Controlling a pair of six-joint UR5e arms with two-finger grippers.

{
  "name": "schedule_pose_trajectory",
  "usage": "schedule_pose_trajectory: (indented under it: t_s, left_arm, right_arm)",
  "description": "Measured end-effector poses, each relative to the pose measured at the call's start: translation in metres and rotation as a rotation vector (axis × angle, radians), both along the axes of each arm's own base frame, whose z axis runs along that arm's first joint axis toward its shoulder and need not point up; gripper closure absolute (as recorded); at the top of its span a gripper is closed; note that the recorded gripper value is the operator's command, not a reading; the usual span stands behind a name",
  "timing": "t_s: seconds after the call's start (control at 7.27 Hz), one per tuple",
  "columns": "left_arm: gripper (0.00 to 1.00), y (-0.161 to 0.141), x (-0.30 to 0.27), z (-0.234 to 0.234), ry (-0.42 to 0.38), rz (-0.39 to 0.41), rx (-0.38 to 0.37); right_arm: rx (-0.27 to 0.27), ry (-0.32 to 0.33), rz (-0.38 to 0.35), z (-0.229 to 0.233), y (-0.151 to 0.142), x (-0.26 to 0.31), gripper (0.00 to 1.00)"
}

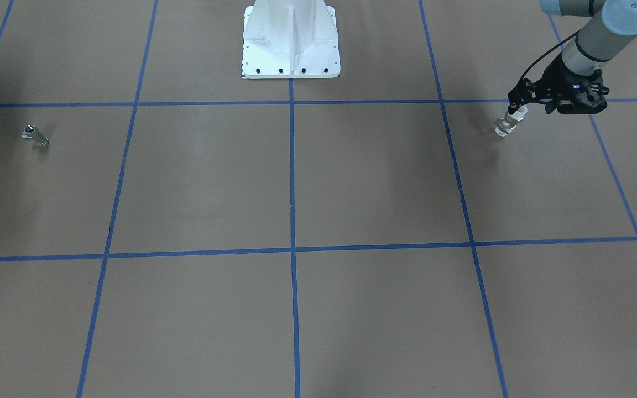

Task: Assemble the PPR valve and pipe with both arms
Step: 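Lower the left gripper onto the chrome valve and close on it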

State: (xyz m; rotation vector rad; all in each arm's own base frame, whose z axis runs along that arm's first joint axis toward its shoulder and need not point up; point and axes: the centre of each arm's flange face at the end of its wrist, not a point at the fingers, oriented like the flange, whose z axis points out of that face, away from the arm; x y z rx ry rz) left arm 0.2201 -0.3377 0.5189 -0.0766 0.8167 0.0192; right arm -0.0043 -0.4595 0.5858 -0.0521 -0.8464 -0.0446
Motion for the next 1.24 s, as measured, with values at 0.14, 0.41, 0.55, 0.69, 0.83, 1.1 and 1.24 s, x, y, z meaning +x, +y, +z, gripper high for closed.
schedule_pose_trajectory:
  t_s: [0.14,0.41,0.55,0.69,0.83,1.1,1.24]
  left_arm:
    - [0.07,0.0028,0.0046,0.0008,-0.003,0.011,-0.001]
    - [0.23,0.0067,0.0113,0.0010,-0.004,0.029,0.000]
    - [0.32,0.0075,0.0129,0.0015,-0.005,0.033,0.000]
    - [0.46,0.0079,0.0134,0.0017,-0.005,0.035,-0.001]
    - [0.67,0.0079,0.0136,0.0016,-0.005,0.035,-0.001]
    - [1.00,0.0081,0.0137,0.0014,-0.004,0.037,0.000]
    - [1.00,0.0079,0.0140,0.0010,-0.003,0.036,-0.001]
  right_arm:
    - [0.025,-0.002,-0.001,-0.0001,-0.0007,-0.0012,0.00]
    - [0.053,-0.005,0.014,0.0058,-0.0009,-0.0017,0.00]
    - [0.054,-0.005,0.018,0.0072,-0.0012,-0.0018,0.00]
    - [0.054,-0.006,0.019,0.0077,-0.0012,-0.0018,0.00]
    - [0.054,-0.006,0.020,0.0079,-0.0012,-0.0018,0.00]
    - [0.054,-0.006,0.020,0.0080,-0.0011,-0.0018,0.00]
    - [0.054,-0.006,0.020,0.0082,-0.0011,-0.0018,0.00]
